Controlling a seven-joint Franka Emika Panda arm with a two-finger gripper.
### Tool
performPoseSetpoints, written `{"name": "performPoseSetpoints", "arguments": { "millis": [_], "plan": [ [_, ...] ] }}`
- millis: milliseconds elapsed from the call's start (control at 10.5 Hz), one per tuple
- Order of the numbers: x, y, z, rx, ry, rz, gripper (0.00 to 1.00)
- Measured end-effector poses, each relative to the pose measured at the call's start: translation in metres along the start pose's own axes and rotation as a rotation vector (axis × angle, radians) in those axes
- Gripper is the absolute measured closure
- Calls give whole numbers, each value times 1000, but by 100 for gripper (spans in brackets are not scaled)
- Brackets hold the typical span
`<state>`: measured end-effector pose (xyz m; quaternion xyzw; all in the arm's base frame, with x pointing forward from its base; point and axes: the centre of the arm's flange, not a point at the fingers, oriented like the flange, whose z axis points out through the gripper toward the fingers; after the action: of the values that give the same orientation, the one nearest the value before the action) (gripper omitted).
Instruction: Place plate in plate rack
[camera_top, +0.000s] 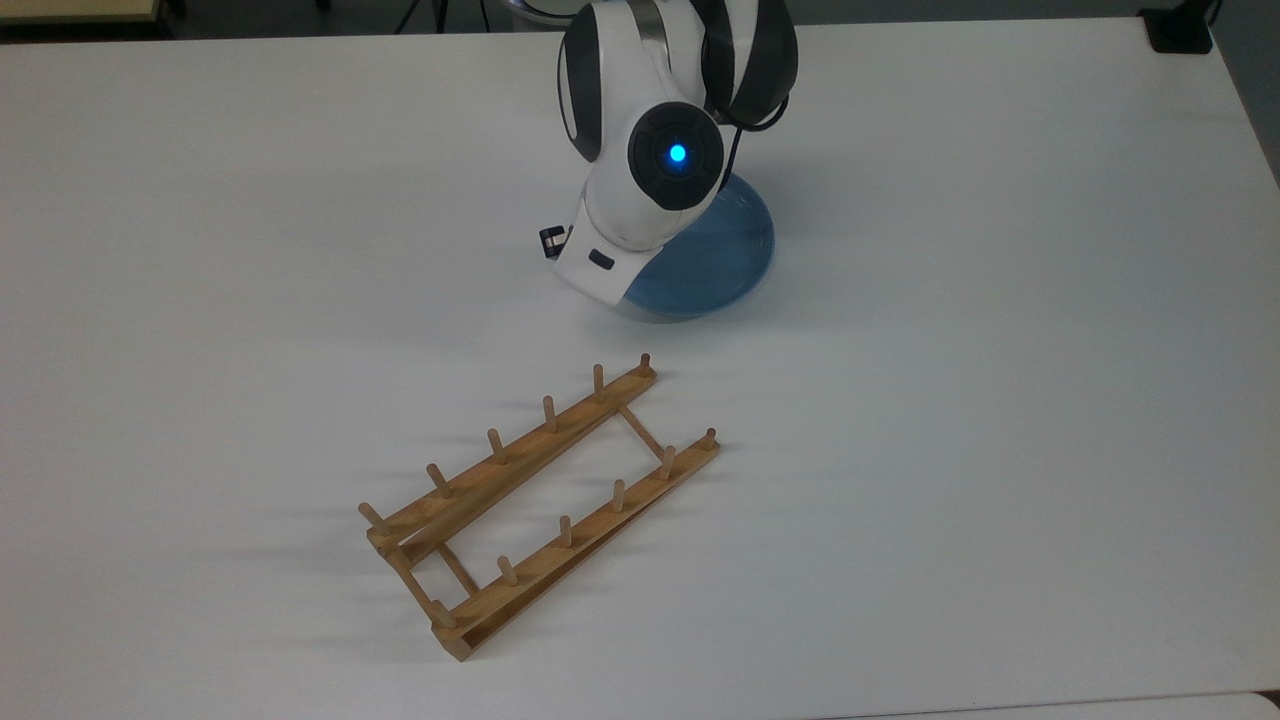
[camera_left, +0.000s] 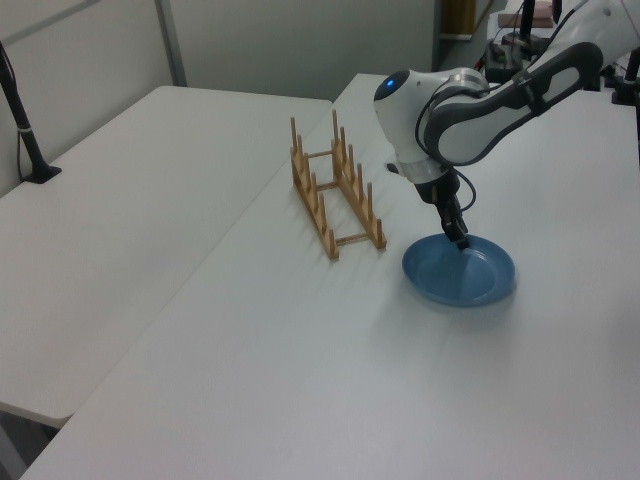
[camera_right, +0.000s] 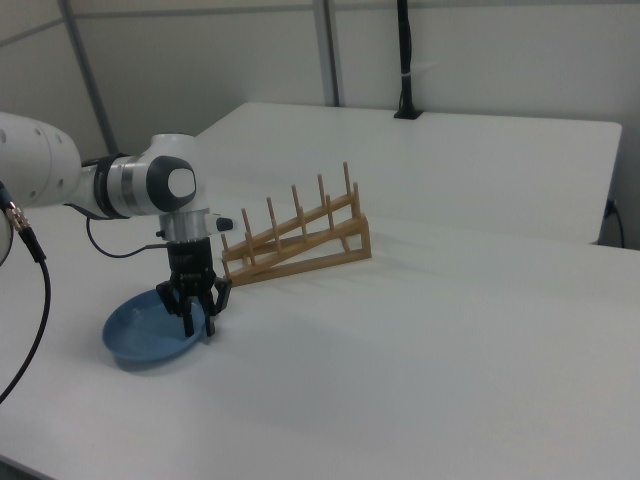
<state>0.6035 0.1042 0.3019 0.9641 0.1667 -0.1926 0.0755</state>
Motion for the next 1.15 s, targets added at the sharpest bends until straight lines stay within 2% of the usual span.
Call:
{"name": "performPoseSetpoints", "arguments": {
  "millis": [96,287,478,764,860,1051,1146],
  "plan": [
    [1,0,3,0,-3,-1,58],
    [0,3,-3,-1,7,4,83],
    [-2,5,-8,-2,16,7,87],
    [-5,8,-28,-6,52,13,87],
    [-9,10,-45,-10,77,19,88],
    [-23,17,-97,-19,141,35,99],
    [-32,20,-126,-26,191,44,100]
  ]
}}
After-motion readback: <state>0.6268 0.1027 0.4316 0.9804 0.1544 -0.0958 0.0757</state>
